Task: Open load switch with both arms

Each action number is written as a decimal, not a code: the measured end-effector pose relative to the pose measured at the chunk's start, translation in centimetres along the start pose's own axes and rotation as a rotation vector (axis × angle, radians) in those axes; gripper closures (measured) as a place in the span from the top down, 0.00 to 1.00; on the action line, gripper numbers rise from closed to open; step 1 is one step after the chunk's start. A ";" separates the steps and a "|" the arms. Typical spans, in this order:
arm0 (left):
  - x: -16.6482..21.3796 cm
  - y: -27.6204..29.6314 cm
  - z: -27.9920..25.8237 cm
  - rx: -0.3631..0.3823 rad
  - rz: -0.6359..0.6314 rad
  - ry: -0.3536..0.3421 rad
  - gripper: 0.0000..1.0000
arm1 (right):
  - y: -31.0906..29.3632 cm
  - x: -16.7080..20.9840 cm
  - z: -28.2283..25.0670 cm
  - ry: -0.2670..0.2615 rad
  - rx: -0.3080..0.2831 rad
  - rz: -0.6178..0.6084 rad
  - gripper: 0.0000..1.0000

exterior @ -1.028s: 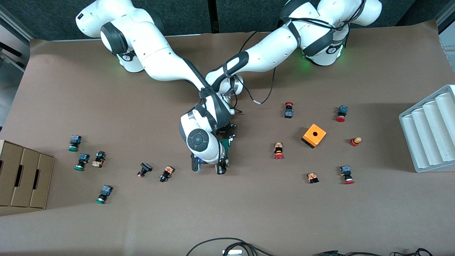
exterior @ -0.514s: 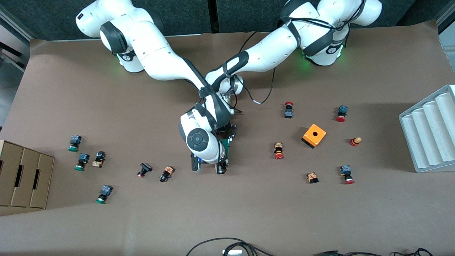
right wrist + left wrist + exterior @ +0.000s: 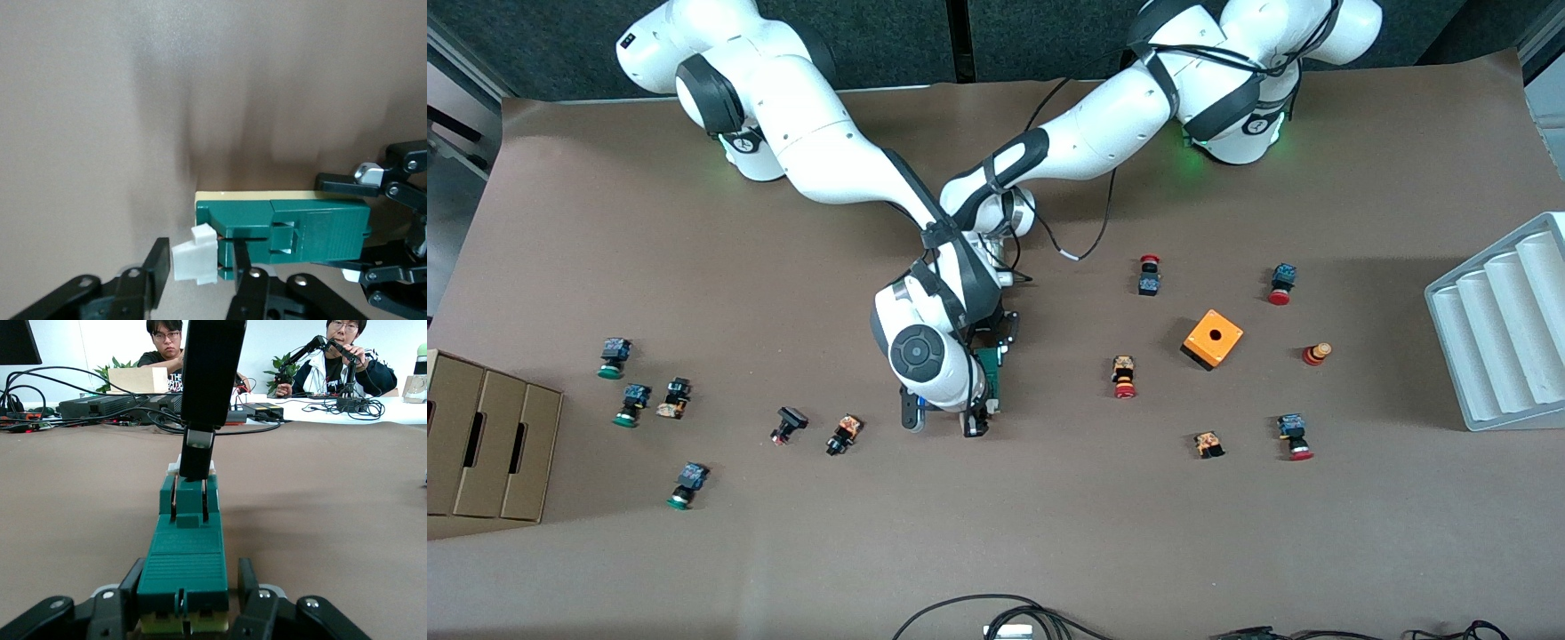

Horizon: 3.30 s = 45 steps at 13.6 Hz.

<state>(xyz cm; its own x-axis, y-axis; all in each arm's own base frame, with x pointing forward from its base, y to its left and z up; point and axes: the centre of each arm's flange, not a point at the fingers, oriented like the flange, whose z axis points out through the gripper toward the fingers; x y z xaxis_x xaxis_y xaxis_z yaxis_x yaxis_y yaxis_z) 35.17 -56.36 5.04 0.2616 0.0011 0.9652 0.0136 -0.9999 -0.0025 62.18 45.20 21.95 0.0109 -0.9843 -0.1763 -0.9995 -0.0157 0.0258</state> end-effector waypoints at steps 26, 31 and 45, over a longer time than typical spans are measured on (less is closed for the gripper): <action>0.0 0.0 0.0 0.000 0.002 0.001 0.60 | 0.4 0.2 -0.7 -0.022 0.017 0.012 0.30; 0.0 0.0 0.0 0.000 0.002 0.001 0.60 | 1.4 -0.9 -1.9 -0.036 -0.015 0.000 0.28; 0.0 0.1 -0.2 0.001 0.003 0.005 0.60 | 2.6 -1.3 -2.7 -0.041 -0.050 -0.007 0.26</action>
<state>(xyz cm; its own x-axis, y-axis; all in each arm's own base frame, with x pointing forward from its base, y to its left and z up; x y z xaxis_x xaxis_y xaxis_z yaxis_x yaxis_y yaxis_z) 34.98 -56.44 5.05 0.2573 -0.0022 0.9663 0.0139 -0.9999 -0.0060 59.64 45.97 24.88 0.0161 -0.9761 -0.2168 -0.9967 -0.0328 0.0736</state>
